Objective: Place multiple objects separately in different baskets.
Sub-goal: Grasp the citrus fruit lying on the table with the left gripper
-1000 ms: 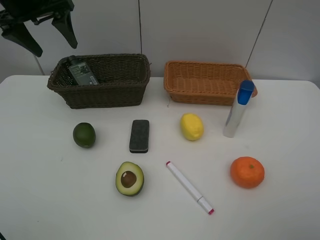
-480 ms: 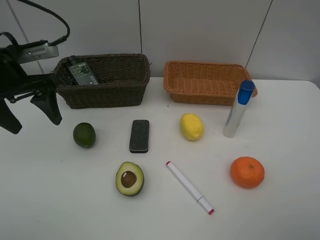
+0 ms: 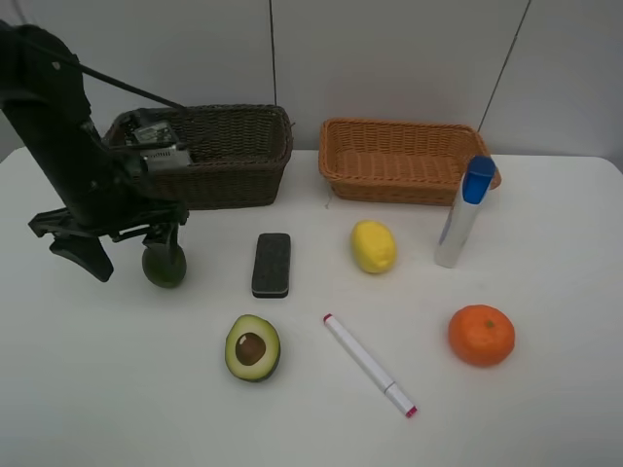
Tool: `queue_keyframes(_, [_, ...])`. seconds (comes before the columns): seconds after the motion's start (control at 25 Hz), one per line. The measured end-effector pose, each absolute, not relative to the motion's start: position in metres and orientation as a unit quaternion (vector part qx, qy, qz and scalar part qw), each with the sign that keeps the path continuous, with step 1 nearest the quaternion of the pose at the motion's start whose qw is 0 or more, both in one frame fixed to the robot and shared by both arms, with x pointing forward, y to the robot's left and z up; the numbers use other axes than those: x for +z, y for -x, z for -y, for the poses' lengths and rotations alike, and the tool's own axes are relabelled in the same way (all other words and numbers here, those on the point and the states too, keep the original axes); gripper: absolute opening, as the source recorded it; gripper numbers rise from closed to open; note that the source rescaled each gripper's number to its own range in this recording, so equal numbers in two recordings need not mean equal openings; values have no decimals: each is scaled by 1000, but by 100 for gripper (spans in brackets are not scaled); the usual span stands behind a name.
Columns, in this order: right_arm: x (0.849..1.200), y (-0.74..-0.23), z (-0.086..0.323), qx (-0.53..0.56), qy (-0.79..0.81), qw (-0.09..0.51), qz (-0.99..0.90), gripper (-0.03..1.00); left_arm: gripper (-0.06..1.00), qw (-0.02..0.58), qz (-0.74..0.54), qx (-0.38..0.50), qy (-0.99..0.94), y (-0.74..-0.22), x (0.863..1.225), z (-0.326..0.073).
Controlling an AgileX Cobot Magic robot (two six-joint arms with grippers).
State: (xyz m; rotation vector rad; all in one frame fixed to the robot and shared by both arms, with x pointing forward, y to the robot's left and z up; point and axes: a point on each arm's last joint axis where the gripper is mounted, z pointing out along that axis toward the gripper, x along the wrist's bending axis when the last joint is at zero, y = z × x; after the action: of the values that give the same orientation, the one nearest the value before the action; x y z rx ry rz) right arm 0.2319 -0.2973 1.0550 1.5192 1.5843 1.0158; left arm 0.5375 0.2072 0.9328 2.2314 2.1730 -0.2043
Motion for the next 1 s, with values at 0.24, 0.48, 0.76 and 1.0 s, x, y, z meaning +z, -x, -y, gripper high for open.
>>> queue_keyframes(0.24, [1055,-232,297,393,-588,354,-613,100,99,25,-705,-39,-708,-552,906,-206])
queue_keyframes(0.48, [1055,-232,297,393,-588,354,-613,100,99,41,-708,-22,-705,-563,877,-204])
queue_keyframes(0.76, [1055,-232,297,393,-588,354,-613,100,53,51,-709,-14,-703,-566,872,-204])
queue_keyframes(1.0, [1055,-232,297,393,-588,354,-613,100,51,49,-708,-15,-705,-566,873,-204])
